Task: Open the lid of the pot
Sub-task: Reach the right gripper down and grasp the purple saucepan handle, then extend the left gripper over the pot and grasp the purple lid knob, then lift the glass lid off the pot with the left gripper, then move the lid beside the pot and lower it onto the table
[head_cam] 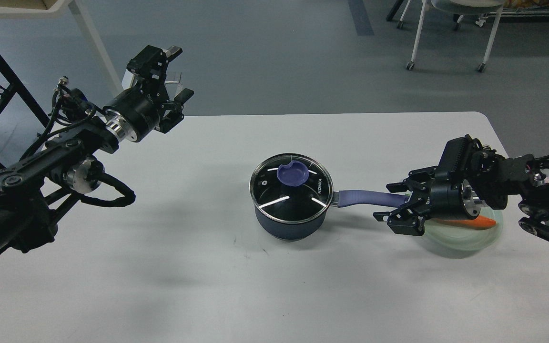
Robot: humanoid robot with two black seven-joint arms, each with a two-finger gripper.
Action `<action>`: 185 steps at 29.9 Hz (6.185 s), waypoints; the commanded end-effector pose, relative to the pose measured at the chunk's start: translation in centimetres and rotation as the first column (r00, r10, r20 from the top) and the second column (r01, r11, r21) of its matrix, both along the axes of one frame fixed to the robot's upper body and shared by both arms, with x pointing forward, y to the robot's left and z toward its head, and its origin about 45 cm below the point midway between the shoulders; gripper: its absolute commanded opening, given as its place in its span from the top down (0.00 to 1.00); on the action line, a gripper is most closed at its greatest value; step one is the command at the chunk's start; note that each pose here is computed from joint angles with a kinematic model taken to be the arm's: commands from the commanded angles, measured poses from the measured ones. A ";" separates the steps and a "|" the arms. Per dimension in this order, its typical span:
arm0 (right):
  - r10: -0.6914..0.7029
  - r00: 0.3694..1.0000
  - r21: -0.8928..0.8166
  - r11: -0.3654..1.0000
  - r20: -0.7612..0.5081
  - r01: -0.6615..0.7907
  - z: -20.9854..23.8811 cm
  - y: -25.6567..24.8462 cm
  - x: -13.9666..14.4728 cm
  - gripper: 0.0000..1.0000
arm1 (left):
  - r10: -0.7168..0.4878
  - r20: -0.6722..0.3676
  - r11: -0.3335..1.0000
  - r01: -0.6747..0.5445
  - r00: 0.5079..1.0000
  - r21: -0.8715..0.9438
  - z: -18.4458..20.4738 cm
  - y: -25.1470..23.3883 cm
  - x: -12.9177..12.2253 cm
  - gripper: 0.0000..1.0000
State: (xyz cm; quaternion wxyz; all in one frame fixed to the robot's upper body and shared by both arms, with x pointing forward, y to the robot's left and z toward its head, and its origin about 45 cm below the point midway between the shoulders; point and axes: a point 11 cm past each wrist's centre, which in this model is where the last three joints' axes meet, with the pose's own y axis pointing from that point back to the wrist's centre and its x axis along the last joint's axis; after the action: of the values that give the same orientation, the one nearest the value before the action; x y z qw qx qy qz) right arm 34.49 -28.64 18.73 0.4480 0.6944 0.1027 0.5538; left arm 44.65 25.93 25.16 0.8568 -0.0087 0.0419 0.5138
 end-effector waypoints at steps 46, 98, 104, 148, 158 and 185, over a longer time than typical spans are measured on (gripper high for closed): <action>0.023 1.000 -0.002 1.000 -0.010 -0.023 0.6 -0.1 -1.1 0.81 | -0.694 0.315 0.494 0.110 0.648 0.863 0.7 -12.8 -7.0 0.03; 0.054 0.998 -0.010 0.998 -0.038 -0.055 0.4 0.4 -2.2 0.80 | -0.885 0.126 0.103 -0.076 0.449 0.992 -7.4 -13.8 -8.2 0.11; 0.054 0.998 -0.009 0.998 -0.040 -0.054 0.4 0.3 -2.2 0.80 | -0.887 0.133 0.115 -0.066 0.441 0.991 -7.7 -14.9 -8.4 0.11; 0.056 0.997 -0.014 0.998 -0.050 -0.057 0.1 0.3 -2.5 0.80 | -0.839 0.184 0.168 -0.078 0.512 0.983 -4.7 -11.9 -6.5 0.47; 0.045 0.998 -0.021 0.999 -0.051 -0.046 0.1 -0.3 -2.6 0.80 | -0.806 0.139 0.101 -0.098 0.575 0.990 -2.4 -1.5 -8.6 0.48; 0.043 0.998 -0.021 0.999 -0.046 -0.044 0.3 -0.4 -2.4 0.80 | -0.643 -0.102 -0.083 0.064 0.759 0.995 -11.2 13.7 -16.7 0.47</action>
State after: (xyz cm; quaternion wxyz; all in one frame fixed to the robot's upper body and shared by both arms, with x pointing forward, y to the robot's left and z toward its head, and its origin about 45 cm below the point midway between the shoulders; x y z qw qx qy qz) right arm 32.01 -29.07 18.97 0.4418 0.6998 0.1339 0.5451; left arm 28.00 39.73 14.64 0.7052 0.4801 -0.5063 0.1260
